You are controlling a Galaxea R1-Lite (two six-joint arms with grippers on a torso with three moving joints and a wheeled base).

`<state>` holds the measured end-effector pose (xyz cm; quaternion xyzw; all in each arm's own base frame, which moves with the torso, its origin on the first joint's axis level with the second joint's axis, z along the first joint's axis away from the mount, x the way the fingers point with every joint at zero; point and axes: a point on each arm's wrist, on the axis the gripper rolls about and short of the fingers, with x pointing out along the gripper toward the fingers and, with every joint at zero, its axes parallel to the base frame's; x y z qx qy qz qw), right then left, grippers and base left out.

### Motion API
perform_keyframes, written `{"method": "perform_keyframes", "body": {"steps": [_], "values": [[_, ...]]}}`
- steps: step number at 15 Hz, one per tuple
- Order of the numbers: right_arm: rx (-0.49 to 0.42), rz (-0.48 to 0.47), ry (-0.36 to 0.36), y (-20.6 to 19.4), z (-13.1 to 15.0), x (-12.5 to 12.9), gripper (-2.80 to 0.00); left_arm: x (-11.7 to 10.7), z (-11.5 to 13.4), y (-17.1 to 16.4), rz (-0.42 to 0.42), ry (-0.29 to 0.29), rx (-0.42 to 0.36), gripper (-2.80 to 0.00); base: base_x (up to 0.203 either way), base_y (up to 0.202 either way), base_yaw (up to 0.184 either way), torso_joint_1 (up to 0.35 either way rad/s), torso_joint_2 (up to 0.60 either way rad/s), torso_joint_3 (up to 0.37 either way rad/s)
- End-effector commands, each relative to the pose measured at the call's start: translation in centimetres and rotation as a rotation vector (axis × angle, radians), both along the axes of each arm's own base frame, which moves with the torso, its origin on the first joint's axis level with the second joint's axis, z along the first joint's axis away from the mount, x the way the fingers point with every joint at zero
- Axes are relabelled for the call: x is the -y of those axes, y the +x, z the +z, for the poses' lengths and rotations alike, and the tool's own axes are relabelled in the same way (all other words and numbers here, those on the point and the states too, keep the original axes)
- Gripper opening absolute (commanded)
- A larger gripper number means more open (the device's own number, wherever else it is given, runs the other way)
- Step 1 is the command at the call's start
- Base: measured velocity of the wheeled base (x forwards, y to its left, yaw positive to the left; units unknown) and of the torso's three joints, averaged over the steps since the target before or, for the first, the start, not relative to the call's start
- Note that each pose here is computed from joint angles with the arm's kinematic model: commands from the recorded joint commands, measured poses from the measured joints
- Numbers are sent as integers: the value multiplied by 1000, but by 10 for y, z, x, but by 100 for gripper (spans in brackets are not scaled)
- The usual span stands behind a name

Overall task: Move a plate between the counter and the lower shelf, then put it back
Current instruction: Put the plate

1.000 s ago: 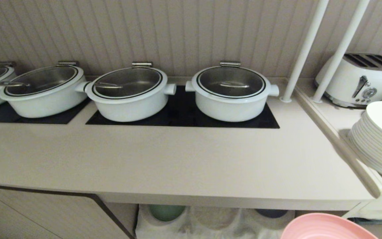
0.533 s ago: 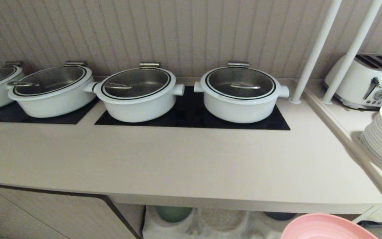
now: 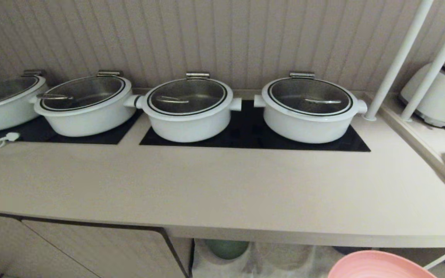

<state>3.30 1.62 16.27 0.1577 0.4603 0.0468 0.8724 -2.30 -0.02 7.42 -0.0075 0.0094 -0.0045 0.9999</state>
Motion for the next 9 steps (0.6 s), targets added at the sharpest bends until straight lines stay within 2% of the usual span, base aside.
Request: {"method": "perform_keyframes", "body": {"steps": [1,9], "values": [[-7,-3,-2,0,-1,0,-280,0,0,0,0,0,0,-280,0,197,-2,0,2,0],[-11,10,5,0,-1,-1,-280,0,0,0,0,0,0,-280,0,196,-1,1,3,2]]}}
